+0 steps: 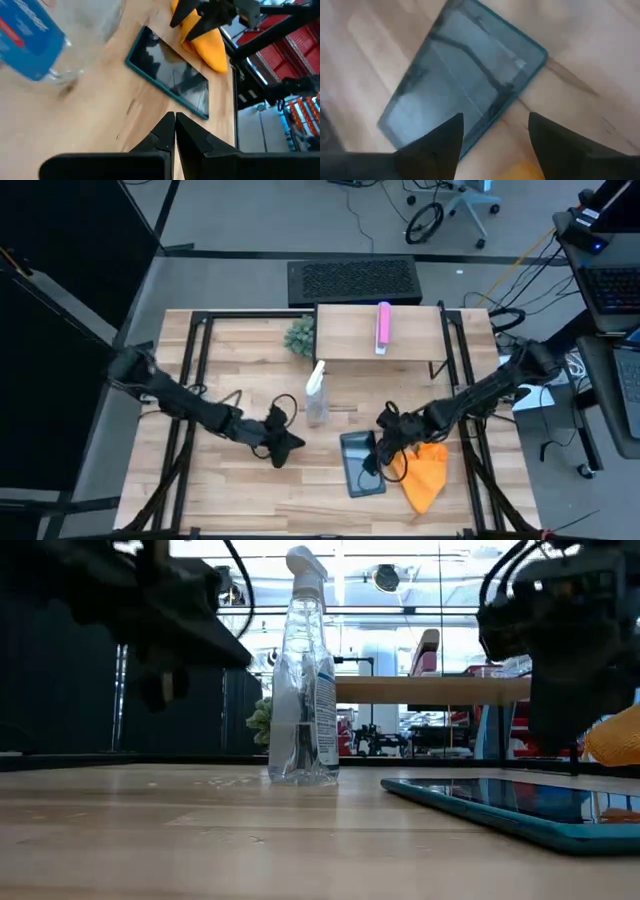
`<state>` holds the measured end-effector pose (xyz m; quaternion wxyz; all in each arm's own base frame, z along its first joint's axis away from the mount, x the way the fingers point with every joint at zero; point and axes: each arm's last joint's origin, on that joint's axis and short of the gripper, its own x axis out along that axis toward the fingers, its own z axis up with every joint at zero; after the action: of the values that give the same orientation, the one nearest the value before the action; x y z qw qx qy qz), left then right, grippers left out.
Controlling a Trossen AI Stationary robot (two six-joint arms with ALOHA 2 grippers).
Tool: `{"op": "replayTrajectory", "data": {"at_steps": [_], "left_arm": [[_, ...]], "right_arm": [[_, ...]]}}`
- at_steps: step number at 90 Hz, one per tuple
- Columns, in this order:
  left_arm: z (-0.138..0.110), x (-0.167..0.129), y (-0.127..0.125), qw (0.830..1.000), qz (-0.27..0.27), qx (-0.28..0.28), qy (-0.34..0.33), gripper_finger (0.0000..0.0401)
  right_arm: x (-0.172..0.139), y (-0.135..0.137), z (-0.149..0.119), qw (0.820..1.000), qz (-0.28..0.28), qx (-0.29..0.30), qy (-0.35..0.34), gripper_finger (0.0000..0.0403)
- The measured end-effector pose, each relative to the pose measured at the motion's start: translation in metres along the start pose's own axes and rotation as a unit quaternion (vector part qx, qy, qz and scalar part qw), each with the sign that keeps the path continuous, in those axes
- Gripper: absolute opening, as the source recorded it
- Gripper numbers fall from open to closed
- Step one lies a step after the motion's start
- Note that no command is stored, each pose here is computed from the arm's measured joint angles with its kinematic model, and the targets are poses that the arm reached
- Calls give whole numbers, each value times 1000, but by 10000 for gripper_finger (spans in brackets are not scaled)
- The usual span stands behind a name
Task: Apply microfiber cloth
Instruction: Spray the tablet with the bottle cleaner
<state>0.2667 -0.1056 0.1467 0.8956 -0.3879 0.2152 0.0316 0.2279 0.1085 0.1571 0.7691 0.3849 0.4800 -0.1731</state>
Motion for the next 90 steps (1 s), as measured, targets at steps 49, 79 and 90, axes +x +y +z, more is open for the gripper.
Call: {"op": "replayTrajectory", "data": {"at_steps": [49,79,90], "left_arm": [[-27,115,-8,998,-25,46,27,0],[-30,136,-14,996,-2,75,56,0],[-36,135,-14,991,8,110,73,0]], "right_arm": [[28,-31,-30,988,98,111,-36,206],[37,-23,-44,986,111,117,-48,205],[37,-23,-44,986,111,114,-48,205]]}}
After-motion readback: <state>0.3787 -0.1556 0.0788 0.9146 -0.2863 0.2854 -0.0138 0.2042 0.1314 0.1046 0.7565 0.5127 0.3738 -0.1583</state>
